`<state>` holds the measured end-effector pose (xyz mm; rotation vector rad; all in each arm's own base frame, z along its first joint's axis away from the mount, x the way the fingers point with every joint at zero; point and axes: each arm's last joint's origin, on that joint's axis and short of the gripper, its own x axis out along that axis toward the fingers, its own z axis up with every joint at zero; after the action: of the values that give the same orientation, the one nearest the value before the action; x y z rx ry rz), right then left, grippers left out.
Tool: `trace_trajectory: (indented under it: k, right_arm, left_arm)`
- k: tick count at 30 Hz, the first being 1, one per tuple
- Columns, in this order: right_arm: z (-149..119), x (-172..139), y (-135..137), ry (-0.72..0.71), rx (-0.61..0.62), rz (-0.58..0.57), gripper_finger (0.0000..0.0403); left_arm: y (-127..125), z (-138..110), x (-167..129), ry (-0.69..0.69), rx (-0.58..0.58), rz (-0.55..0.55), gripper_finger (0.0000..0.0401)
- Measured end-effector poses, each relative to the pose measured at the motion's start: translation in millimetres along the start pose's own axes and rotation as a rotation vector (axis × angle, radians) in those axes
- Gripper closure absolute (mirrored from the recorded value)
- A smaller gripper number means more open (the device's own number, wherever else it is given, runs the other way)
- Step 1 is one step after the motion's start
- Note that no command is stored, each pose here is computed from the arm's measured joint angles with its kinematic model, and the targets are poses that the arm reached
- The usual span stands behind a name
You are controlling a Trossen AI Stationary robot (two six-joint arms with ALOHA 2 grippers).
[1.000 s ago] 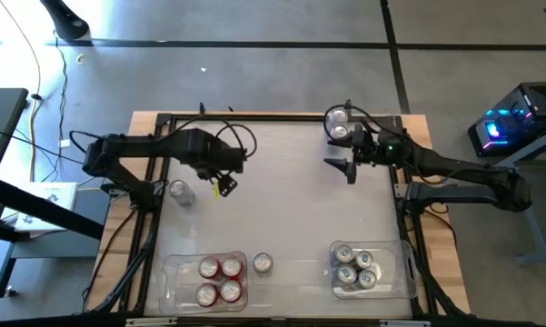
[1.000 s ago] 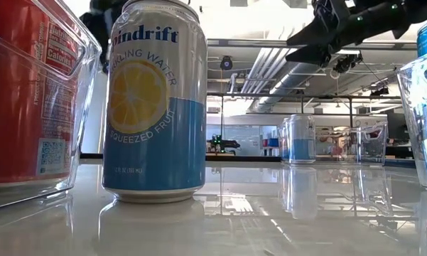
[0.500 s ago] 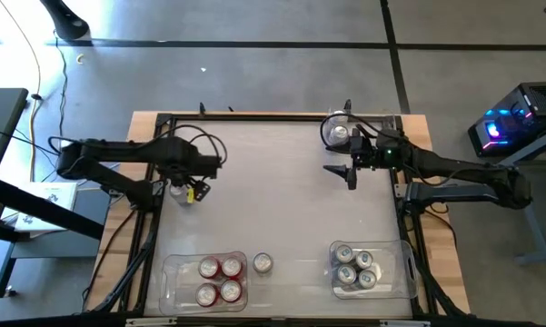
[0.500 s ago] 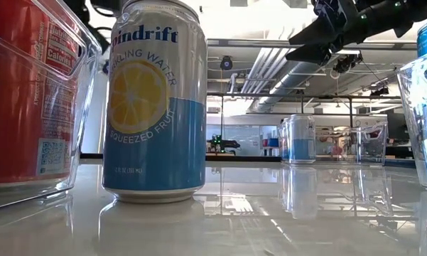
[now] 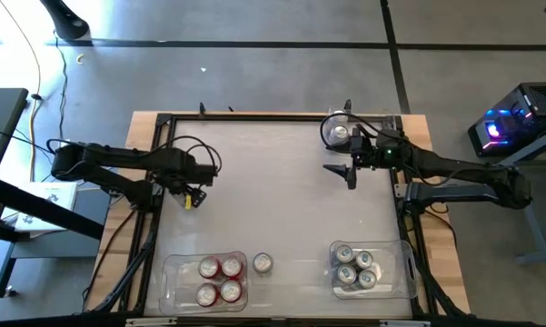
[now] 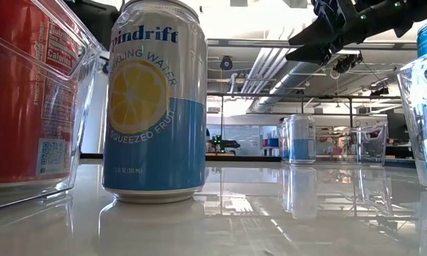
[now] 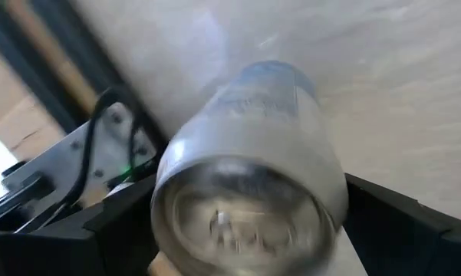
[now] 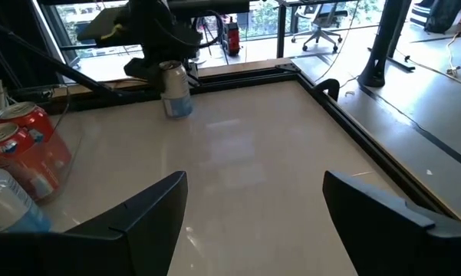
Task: Sort soda cans
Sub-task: Put the top blue-white soda can into the top right transparent bin
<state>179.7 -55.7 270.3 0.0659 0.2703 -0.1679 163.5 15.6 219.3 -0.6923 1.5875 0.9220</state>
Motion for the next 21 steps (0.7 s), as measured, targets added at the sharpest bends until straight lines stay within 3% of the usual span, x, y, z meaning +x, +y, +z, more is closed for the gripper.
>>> trace_trajectory:
  k: [5, 12, 18, 21]
  right_arm:
    - [0.0, 0.0, 0.0, 0.000, 0.002, 0.000, 0.0102]
    - [3.7, 0.0, 0.0, -0.038, 0.032, 0.000, 0.0102]
    - [5.5, -0.1, -0.3, -0.057, 0.040, -0.008, 0.0102]
    - [5.5, -0.1, -2.0, -0.059, 0.059, -0.065, 0.0102]
  left_arm:
    - [-8.0, 5.4, 3.4, -0.050, 0.032, -0.074, 0.0056]
    - [-19.4, 16.4, -2.0, -0.153, 0.058, -0.208, 0.0107]
    - [-53.2, 52.0, -37.0, -0.401, 0.094, -0.459, 0.0110]
    - [-78.9, 79.0, -58.9, -0.481, 0.169, -0.483, 0.0110]
